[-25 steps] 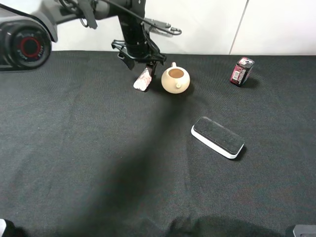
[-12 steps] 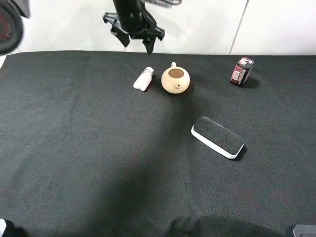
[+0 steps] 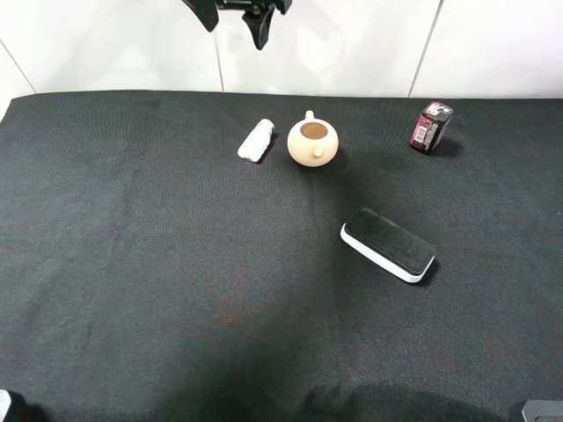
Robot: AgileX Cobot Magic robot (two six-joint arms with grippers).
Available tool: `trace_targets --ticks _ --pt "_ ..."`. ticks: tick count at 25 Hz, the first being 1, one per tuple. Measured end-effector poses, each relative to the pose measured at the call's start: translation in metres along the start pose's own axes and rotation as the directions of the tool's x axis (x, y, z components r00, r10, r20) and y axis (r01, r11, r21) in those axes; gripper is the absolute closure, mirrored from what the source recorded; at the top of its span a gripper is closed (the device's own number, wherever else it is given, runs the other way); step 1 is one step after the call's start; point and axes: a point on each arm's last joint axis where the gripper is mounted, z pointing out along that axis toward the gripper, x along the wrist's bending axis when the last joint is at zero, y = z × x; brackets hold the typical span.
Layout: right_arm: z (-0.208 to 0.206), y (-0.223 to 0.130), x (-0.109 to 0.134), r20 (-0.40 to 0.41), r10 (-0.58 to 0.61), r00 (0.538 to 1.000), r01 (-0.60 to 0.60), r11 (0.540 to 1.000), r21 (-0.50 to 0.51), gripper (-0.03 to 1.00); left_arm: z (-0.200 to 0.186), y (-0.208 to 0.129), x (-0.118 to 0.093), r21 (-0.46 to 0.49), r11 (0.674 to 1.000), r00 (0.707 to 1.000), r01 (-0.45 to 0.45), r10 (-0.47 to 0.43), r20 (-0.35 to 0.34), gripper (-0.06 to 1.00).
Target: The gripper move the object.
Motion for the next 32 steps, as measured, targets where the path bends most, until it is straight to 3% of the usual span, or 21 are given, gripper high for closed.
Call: trace_targets --ticks 5,12,19,26,32 --pt "0.000 0.000 0.000 0.000 0.000 1.000 0.000 1.000 0.000 0.27 -0.032 -0.011 0.004 -0.023 1.000 1.000 -0.002 0.002 -0.006 0.17" --pt "0.000 0.000 0.000 0.000 0.001 1.000 -0.001 1.000 0.000 0.27 -0.065 -0.057 0.020 0.018 0.999 0.995 -0.036 0.038 -0.096 0.17" --pt "0.000 0.000 0.000 0.000 0.002 1.000 -0.002 1.000 0.000 0.27 -0.096 -0.128 0.047 0.035 0.999 0.991 -0.026 0.030 -0.128 0.17" --pt "0.000 0.000 0.000 0.000 0.003 1.000 -0.003 1.000 0.000 0.27 -0.113 -0.213 0.085 0.039 0.996 0.981 0.083 -0.075 -0.178 0.17" --pt "0.000 0.000 0.000 0.000 0.003 1.000 -0.003 1.000 0.000 0.27 -0.120 -0.284 0.090 -0.037 0.990 0.975 0.136 -0.141 -0.171 0.17"
